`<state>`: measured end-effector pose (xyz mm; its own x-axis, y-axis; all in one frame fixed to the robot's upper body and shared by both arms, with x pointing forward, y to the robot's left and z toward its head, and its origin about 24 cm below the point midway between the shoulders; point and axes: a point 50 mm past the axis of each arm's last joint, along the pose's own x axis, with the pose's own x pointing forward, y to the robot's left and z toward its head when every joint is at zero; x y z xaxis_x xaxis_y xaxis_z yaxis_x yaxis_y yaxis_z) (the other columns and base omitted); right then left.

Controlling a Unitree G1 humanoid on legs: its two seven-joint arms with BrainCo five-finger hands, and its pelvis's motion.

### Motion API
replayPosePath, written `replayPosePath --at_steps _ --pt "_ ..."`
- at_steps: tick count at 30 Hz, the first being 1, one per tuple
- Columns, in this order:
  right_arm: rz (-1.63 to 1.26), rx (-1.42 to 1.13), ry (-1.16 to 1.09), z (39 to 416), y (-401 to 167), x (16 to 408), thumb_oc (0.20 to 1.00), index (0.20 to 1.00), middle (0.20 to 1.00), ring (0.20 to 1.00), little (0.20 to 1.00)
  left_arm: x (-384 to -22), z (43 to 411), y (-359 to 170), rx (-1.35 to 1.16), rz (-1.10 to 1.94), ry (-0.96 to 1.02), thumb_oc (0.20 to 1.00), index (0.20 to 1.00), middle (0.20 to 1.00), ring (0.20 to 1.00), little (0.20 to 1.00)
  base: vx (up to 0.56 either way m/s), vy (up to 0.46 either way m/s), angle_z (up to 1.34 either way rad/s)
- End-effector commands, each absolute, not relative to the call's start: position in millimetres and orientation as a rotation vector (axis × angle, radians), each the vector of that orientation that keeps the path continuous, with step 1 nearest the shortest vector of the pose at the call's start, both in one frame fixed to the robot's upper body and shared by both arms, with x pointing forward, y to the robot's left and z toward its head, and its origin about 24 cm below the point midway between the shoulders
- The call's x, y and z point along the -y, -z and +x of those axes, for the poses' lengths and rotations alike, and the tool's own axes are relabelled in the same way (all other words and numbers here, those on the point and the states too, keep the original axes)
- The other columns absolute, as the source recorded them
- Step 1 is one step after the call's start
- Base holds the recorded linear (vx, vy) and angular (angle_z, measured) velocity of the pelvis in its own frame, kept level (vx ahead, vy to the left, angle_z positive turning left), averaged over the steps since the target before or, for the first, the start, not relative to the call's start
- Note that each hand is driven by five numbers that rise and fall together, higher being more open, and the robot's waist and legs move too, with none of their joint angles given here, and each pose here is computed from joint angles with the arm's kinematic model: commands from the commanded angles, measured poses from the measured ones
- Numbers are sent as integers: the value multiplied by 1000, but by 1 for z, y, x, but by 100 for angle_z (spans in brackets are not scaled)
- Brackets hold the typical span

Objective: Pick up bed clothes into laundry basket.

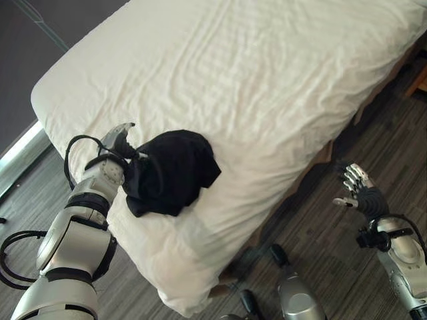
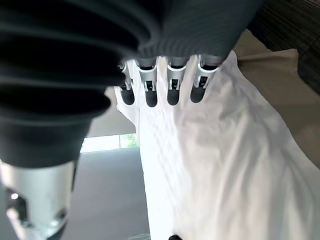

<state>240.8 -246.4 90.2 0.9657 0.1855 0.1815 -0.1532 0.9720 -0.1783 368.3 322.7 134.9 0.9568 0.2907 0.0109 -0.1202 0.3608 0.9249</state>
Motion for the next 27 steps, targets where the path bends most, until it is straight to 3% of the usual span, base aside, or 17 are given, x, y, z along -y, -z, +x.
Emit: replayPosePath --at_steps 1,17,18,19,27 --pt "-115 321 -208 242 -110 238 1000 1000 1000 1000 1000 -328 369 -146 -142 1140 -313 1000 1000 1000 1000 1000 -39 -18 -14" --pt "-79 317 -285 244 -109 218 1000 1000 1000 1000 1000 -315 349 -66 -431 1153 -172 1000 1000 1000 1000 1000 -24 -14 -20" --pt "-84 314 -282 244 -108 218 1000 1000 1000 1000 1000 -316 345 -58 -463 1141 -163 520 520 520 520 520 52 11 -29" --pt "-72 309 -276 243 -107 219 1000 1000 1000 1000 1000 -319 334 -41 -537 1120 -139 200 200 200 200 200 73 15 -20" --pt "-39 273 -243 237 -96 223 1000 1000 1000 1000 1000 -316 330 -32 -517 885 -194 200 200 200 200 200 38 10 -6"
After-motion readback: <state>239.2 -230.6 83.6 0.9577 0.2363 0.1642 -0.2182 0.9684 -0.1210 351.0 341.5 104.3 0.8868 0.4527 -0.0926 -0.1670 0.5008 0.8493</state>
